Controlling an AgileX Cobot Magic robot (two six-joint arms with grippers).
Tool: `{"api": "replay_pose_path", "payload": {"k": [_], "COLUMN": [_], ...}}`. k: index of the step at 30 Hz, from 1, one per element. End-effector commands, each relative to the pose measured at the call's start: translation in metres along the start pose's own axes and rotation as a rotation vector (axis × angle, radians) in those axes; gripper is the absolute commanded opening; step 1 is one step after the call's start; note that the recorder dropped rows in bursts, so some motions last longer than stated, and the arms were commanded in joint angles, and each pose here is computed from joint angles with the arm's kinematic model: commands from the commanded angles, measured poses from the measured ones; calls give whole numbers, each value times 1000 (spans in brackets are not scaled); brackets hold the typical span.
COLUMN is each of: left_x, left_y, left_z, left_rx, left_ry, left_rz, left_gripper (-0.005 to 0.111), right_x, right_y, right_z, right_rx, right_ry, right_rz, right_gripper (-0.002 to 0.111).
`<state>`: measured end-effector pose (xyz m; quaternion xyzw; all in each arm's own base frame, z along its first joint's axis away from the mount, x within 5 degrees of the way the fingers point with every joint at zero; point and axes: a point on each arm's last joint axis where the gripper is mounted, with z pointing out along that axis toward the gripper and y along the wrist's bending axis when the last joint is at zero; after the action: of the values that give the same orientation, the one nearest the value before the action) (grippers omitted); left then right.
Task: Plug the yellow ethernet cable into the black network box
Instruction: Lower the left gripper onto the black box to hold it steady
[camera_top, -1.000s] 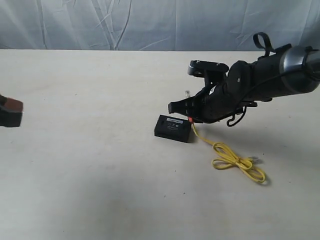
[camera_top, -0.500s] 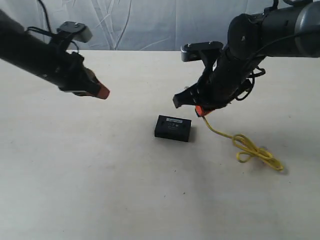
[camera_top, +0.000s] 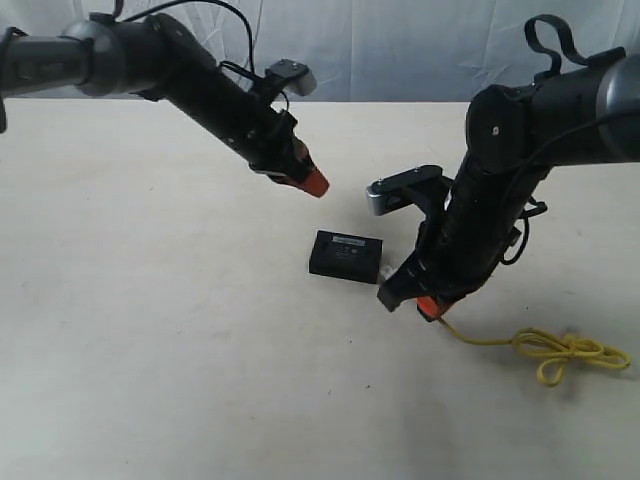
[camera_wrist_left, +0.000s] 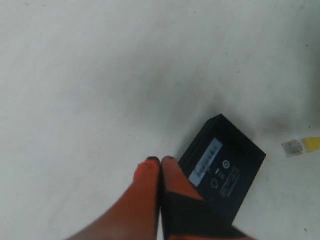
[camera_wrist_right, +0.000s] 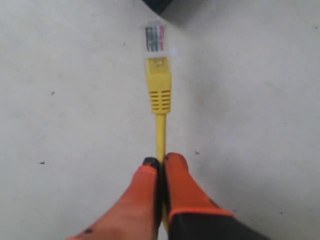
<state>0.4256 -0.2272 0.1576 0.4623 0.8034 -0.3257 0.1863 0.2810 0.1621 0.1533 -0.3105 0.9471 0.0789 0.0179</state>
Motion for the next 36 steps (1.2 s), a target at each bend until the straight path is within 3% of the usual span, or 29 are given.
{"api": "replay_pose_path", "payload": {"k": [1,13,19,29,36], "left_x": [2,22,25,13,15], "left_y": [-6,-6,-8,-4,12], "left_z": [31,42,39,32,18], "left_rx": [61,127,158,57,8], "left_ry": [35,179,213,141,94], "left_rz": [6,-106,-152,-162,-185], "left_gripper": [0,0,0,0,0], "right_x": [0,-4,-3,7,8], "right_y": [-1,0,-3,-8,-10], "right_z": [-1,-1,-1,16,21], "right_rx": [7,4,35,102,126], "right_ry": [-38,-81,-66,-128,-168], "right_rz": [-8,3,-121,-225,-265], "right_gripper": [-1,-1,-1,-1,-1]}}
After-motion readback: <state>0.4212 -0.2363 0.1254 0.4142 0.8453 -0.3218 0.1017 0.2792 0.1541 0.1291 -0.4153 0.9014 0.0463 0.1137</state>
